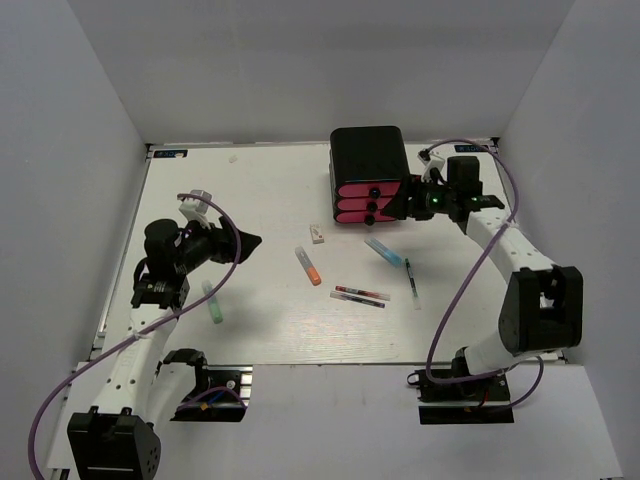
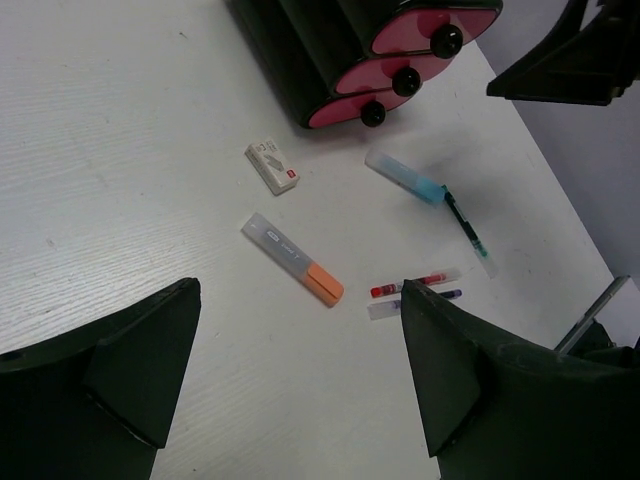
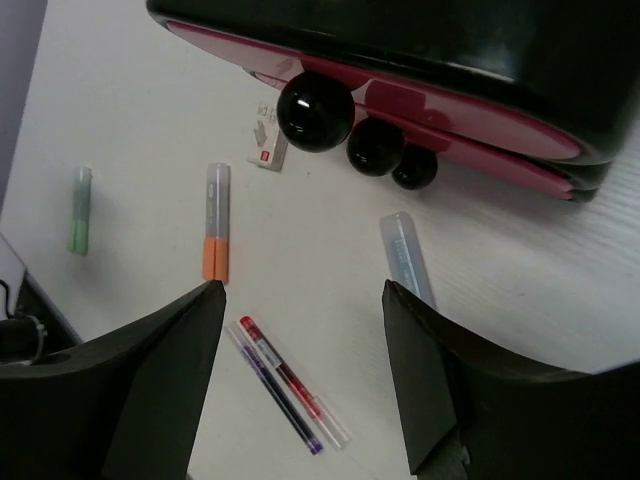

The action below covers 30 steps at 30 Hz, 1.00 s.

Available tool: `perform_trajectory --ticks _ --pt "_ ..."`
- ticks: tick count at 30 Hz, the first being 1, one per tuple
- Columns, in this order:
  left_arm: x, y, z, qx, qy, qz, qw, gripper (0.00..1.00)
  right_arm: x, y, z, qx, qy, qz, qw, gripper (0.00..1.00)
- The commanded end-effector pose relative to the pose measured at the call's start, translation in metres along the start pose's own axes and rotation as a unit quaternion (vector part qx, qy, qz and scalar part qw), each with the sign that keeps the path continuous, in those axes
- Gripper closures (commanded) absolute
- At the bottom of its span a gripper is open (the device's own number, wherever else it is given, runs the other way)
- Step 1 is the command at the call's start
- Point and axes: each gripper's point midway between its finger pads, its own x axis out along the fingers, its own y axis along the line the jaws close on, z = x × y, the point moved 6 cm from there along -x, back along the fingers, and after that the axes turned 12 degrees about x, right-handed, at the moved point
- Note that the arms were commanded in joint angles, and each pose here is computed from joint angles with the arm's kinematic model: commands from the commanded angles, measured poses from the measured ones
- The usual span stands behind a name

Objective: Sort the stationery into containers
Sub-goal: Open the drawer in the storage box.

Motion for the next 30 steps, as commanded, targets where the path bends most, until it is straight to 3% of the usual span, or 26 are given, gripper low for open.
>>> perform_trajectory --ticks 1,11,16,20,25,28,30 --pt "0.001 -0.003 0.000 0.012 -0.003 -0.021 1.000 0.09 0.013 0.017 0.020 0.027 -0.013 0.033 0.999 0.30" --pt "0.002 -0.002 -0.002 0.009 0.001 -0.025 1.000 0.09 0.054 0.016 0.030 0.083 -0.028 0.039 0.995 0.30" --pt "0.002 -0.003 0.000 0.012 -0.002 -0.030 0.999 0.09 0.067 0.016 0.034 0.102 -0.050 0.034 0.993 0.39" --pt "0.002 -0.003 0.000 0.012 -0.002 -0.030 0.999 0.09 0.071 0.016 0.033 0.106 -0.075 0.032 0.991 0.40" --pt "0.004 -0.003 -0.002 0.009 0.002 -0.034 0.999 0.09 0.073 0.014 0.034 0.120 -0.094 0.019 0.988 0.48" --pt "0.004 -0.003 0.000 0.012 -0.001 -0.035 0.999 0.11 0.073 0.010 0.030 0.125 -0.102 0.007 0.987 0.56" --pt "0.004 -0.005 0.000 0.012 -0.001 -0.040 0.999 0.12 0.073 0.005 0.025 0.124 -0.100 0.001 0.987 0.67"
